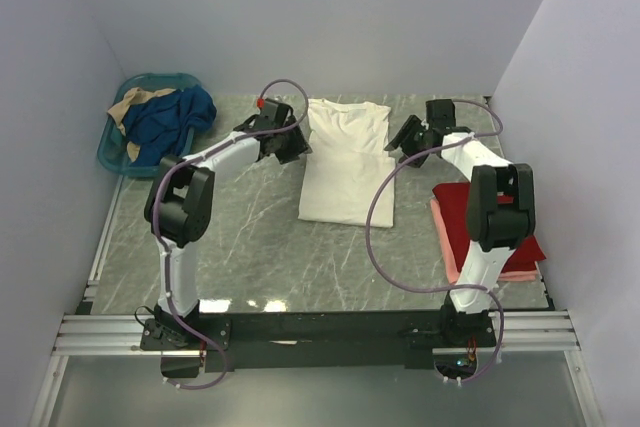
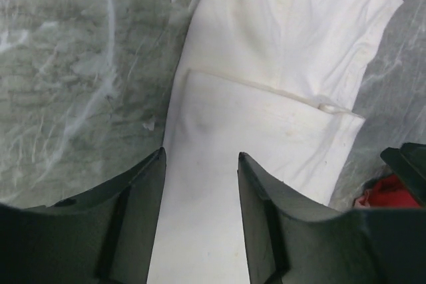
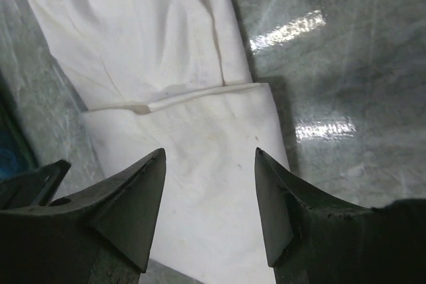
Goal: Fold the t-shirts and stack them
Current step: Fold the tshirt
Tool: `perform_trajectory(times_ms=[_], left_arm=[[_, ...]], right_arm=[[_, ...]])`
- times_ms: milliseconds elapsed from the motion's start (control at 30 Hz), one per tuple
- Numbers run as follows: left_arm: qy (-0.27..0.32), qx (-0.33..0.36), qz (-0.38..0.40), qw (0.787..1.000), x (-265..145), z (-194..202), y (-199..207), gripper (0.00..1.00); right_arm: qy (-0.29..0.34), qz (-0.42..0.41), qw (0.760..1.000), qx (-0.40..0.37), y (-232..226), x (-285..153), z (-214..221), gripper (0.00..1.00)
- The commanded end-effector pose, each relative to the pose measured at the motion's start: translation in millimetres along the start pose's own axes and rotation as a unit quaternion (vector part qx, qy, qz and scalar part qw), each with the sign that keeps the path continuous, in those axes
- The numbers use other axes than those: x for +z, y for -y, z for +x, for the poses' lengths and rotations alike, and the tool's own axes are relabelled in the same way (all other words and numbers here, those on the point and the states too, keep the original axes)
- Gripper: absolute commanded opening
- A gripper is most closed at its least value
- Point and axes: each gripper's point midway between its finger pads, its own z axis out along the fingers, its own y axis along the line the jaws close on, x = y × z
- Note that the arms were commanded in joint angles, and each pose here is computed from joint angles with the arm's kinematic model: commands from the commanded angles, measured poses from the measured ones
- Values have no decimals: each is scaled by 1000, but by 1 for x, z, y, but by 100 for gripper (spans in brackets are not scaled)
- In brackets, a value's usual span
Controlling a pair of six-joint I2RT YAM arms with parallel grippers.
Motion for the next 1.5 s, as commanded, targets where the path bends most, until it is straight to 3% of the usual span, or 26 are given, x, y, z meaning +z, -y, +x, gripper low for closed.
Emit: perform_trajectory(times_ms=[0,167,233,433,733,1033,1467], left_arm=[[28,27,59,998,-38,-10,40,50],[9,28,63,998,-35,16,43,30],[-5,25,57,998,-35,31,39,18],[-17,15,45,999,-45,76,15,3],[-52,9,12,999,-58,148,-36,1],[-51,-7,-4,999,-70,162,-52,1],[-66,-18,-22,997,-91,201,-76,1]], right_arm=[[36,15,998,-40,-14,-21,-2,63],[19,32,996,-76,-23,-11,36,60],[6,49,994,-92,-21,-8,58,59],[-1,47,993,-106,-13,-25,102,58],[-22,43,993,-109,25,-50,156,58],[-35,66,991,-109,56,-53,178,58],[-56,57,989,-124,61,-67,215,58]])
